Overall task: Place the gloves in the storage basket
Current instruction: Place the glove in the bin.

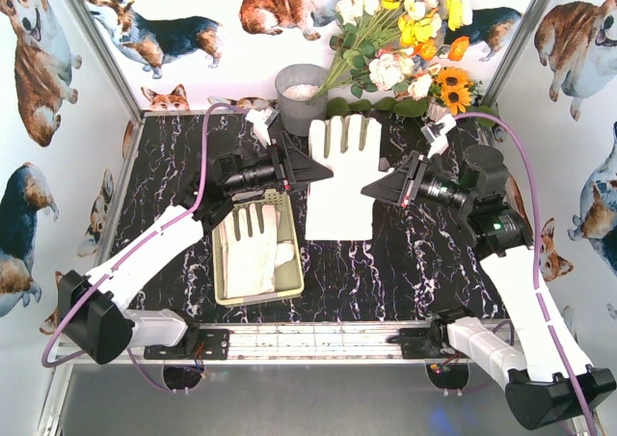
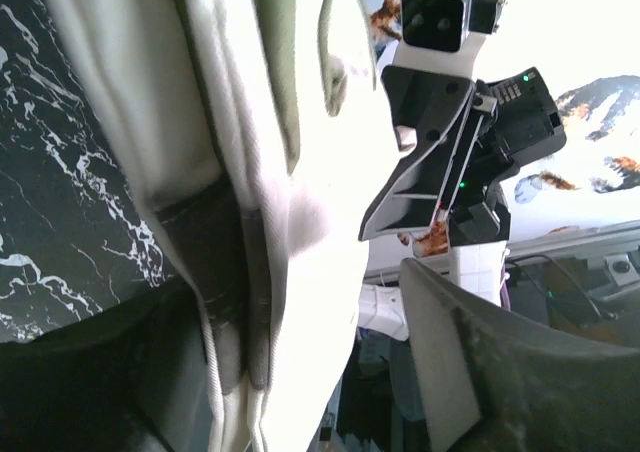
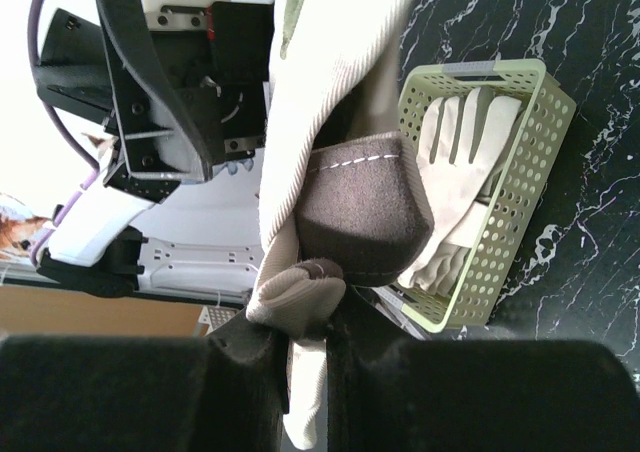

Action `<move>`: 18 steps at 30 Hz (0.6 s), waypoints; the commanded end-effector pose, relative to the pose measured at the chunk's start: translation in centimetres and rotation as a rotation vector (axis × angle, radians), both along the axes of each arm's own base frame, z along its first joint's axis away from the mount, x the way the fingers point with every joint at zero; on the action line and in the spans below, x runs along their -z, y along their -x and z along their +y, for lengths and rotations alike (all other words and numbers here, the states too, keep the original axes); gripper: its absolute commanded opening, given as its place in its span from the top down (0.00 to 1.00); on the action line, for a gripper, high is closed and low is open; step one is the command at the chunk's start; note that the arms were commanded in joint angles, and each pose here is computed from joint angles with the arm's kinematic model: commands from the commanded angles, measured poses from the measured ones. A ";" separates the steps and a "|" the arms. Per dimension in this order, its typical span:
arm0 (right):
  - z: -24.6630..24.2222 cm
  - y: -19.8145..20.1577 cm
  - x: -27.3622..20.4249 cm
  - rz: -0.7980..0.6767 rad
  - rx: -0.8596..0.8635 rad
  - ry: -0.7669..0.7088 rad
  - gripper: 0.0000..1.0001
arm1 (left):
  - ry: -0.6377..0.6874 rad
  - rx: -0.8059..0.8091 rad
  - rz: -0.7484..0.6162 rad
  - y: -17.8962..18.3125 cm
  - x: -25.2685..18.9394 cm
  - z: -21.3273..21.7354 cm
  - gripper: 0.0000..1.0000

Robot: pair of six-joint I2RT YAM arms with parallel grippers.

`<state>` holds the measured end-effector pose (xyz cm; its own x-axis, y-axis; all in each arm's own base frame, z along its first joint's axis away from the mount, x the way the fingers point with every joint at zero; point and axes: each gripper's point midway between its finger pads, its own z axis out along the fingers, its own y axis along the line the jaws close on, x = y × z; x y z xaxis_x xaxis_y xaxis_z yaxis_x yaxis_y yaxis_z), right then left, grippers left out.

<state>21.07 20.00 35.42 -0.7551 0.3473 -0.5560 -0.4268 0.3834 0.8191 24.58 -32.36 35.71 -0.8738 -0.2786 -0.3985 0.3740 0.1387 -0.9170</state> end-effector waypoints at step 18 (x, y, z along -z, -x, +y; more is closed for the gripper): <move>0.8 -1.1 -1.2 -0.087 0.055 0.025 1.00 | 0.003 -0.118 -0.077 -0.7 -2.2 1.4 0.78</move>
